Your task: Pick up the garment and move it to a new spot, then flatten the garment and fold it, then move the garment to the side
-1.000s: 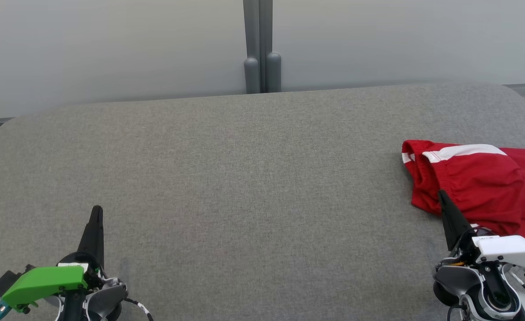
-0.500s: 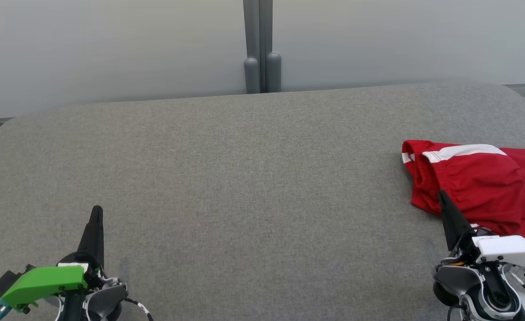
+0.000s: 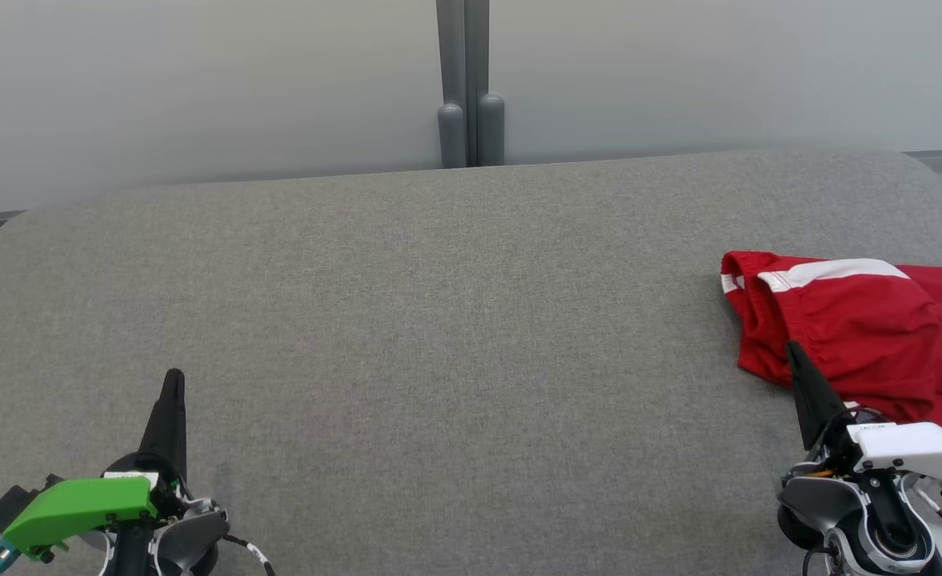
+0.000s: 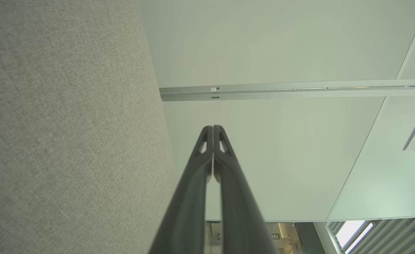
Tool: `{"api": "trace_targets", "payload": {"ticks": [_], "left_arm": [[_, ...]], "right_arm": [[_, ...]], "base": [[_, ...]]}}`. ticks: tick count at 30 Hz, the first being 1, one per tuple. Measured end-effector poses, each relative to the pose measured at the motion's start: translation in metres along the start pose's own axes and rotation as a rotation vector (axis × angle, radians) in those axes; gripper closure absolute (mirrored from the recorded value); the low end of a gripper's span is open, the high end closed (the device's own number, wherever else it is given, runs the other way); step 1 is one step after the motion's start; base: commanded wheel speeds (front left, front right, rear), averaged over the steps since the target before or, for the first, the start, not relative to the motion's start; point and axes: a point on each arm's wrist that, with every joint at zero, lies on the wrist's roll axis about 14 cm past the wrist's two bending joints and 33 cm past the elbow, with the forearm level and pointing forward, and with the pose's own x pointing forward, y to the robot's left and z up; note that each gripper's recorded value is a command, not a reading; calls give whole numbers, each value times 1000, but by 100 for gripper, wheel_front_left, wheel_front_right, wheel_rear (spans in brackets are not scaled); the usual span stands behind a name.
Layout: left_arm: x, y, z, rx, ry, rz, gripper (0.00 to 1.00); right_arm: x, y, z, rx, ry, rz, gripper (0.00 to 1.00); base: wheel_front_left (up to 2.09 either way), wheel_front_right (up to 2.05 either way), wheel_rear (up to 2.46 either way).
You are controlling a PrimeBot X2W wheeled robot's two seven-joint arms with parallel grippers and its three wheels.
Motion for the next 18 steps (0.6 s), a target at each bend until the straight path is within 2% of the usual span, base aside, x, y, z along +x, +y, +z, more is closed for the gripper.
{"api": "trace_targets", "payload": {"ticks": [18], "left_arm": [[0,0,0,0,0,0,100]], "right_arm": [[0,0,0,0,0,0,100]], "base": [[0,0,0]]}}
